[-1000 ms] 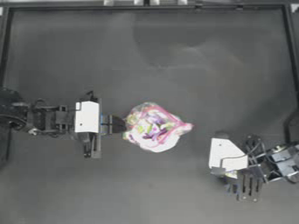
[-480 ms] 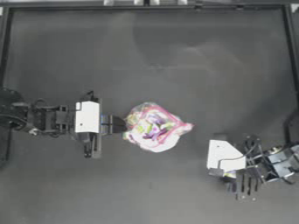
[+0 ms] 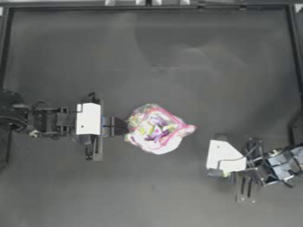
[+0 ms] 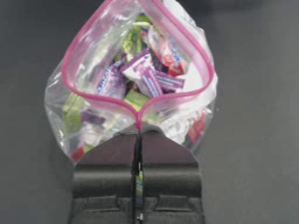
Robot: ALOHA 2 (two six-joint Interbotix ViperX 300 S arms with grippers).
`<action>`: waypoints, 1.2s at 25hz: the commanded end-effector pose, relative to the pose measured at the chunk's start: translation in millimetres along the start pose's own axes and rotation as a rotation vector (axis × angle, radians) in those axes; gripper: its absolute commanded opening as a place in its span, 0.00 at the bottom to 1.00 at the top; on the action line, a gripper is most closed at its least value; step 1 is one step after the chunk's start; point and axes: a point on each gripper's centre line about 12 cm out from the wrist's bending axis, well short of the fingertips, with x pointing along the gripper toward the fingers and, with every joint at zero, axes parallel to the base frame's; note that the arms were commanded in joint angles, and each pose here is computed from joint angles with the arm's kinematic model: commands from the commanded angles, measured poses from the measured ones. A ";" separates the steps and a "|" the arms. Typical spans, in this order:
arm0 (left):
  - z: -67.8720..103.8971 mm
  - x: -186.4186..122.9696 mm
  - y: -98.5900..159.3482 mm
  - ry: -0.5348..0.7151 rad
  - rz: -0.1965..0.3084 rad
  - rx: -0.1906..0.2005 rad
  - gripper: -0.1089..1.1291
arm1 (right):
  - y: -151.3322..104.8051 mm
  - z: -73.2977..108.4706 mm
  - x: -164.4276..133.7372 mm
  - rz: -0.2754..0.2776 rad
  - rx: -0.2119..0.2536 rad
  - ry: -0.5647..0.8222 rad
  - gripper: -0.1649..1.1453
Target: Put candy in bag
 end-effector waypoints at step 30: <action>16.7 -2.1 -2.3 -0.049 -0.005 0.005 0.12 | -29.0 87.8 -137.4 -0.029 -0.112 -0.516 0.40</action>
